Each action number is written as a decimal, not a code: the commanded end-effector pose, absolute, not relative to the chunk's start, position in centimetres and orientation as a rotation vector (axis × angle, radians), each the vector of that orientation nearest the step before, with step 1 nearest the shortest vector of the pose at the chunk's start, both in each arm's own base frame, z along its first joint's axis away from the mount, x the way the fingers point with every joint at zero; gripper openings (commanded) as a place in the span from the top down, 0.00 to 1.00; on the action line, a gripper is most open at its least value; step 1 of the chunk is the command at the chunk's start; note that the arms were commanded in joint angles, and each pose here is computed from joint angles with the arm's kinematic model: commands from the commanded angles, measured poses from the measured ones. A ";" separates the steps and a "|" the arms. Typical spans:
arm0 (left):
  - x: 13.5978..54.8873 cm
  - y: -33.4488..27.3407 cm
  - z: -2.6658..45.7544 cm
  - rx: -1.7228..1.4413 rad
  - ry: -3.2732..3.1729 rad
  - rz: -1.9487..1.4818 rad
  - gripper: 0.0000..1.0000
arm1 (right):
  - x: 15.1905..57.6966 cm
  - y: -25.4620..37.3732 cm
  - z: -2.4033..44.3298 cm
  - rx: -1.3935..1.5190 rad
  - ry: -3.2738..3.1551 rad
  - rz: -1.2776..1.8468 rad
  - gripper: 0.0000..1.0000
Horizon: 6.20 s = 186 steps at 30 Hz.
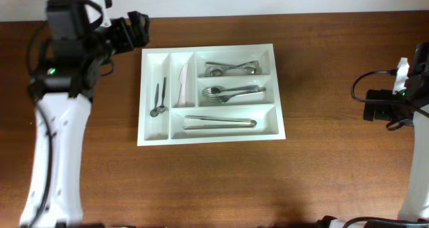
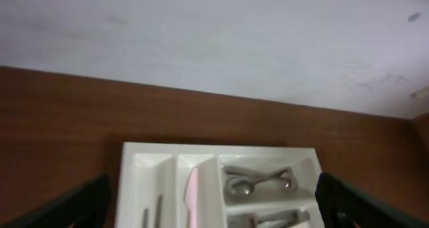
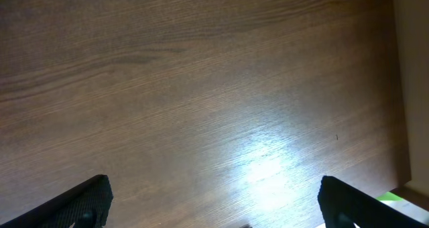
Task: Pack container
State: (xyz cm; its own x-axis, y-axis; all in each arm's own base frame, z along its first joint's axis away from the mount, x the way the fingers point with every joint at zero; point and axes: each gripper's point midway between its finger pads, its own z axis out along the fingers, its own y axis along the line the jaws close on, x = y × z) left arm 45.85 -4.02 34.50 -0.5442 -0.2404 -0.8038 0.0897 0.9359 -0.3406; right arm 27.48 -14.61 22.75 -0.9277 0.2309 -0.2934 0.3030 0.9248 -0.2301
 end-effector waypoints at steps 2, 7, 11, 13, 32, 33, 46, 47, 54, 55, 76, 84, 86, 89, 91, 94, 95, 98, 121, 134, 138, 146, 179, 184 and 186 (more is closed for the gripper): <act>40.3 -1.4 38.2 0.057 2.076 -0.220 0.01 | 27.1 -14.9 23.4 0.419 2.800 -0.423 0.01; 34.6 1.6 39.7 -0.053 2.099 -0.026 0.01 | 27.1 -14.9 23.4 0.419 2.800 -0.423 0.01; 30.2 1.3 41.1 -0.054 2.081 -0.023 0.01 | 27.1 -14.9 23.4 0.419 2.800 -0.423 0.01; 28.2 0.8 41.7 -0.040 2.067 -0.045 0.01 | 27.1 -14.9 23.4 0.419 2.800 -0.423 0.01; 19.2 -2.5 41.4 -0.082 2.094 -0.278 0.01 | 27.1 -14.9 23.4 0.419 2.800 -0.423 0.01; 18.9 -2.5 40.9 -0.087 2.118 -0.281 0.01 | 27.1 -14.9 23.4 0.419 2.800 -0.423 0.01; 10.7 -4.3 38.4 -0.064 2.190 -0.362 0.01 | 27.1 -14.9 23.4 0.419 2.800 -0.423 0.01; 10.0 -4.3 38.6 -0.058 2.163 -0.358 0.01 | 27.1 -14.9 23.4 0.419 2.800 -0.423 0.01; 5.1 -4.2 37.6 -0.060 2.107 -0.322 0.01 | 27.1 -14.9 23.4 0.419 2.800 -0.423 0.01; 4.8 -4.3 37.5 -0.057 2.100 -0.323 0.01 | 27.1 -14.9 23.4 0.419 2.800 -0.423 0.01; 7.6 -5.2 34.9 0.232 2.121 -0.245 0.01 | 27.1 -14.9 23.4 0.419 2.800 -0.423 0.01; 9.2 -5.3 35.5 0.340 2.032 -0.186 0.01 | 27.1 -14.9 23.4 0.419 2.800 -0.423 0.01; 9.4 -5.3 35.7 0.350 1.990 -0.169 0.01 | 27.1 -14.9 23.4 0.419 2.800 -0.423 0.01; 9.6 -5.2 35.8 0.360 1.910 -0.143 0.01 | 27.1 -14.9 23.4 0.419 2.800 -0.423 0.01; 9.8 -5.2 35.5 0.363 1.863 -0.128 0.01 | 27.1 -14.9 23.4 0.419 2.800 -0.423 0.01; 10.5 -5.1 34.4 0.365 1.802 -0.103 0.01 | 27.1 -14.9 23.4 0.419 2.800 -0.423 0.01; 10.9 -4.9 33.9 0.363 1.783 -0.093 0.01 | 27.1 -14.9 23.4 0.419 2.800 -0.423 0.01; 12.3 -4.6 32.7 0.356 1.739 -0.067 0.01 | 27.1 -14.9 23.4 0.419 2.800 -0.423 0.01; 21.1 -1.9 25.3 0.127 1.569 -0.067 0.01 | 27.1 -14.9 23.4 0.419 2.800 -0.423 0.01; 23.2 -0.3 22.3 -0.055 1.552 -0.101 0.01 | 27.1 -14.9 23.4 0.419 2.800 -0.423 0.01; 23.8 -0.2 21.2 -0.057 1.541 -0.099 0.01 | 27.1 -14.9 23.4 0.419 2.800 -0.423 0.01; 24.1 0.1 20.3 -0.066 1.542 -0.089 0.01 | 27.1 -14.9 23.4 0.419 2.800 -0.423 0.01; 24.6 -0.4 15.7 -0.021 1.646 -0.065 0.01 | 27.1 -14.9 23.4 0.419 2.800 -0.423 0.01; 24.6 -0.4 15.7 -0.021 1.646 -0.066 0.01 | 27.1 -14.9 23.4 0.419 2.800 -0.423 0.01; 24.6 -0.4 15.7 -0.021 1.646 -0.065 0.01 | 27.1 -14.9 23.4 0.419 2.800 -0.423 0.01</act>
State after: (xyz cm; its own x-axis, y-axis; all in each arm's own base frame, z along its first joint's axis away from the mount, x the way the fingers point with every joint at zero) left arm 24.60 -0.35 15.90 -0.0786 -0.0729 -0.9942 0.0229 0.9969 -0.0749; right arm 27.48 -14.61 22.75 -0.9278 0.2306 -0.2933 0.3026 0.9249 -0.2302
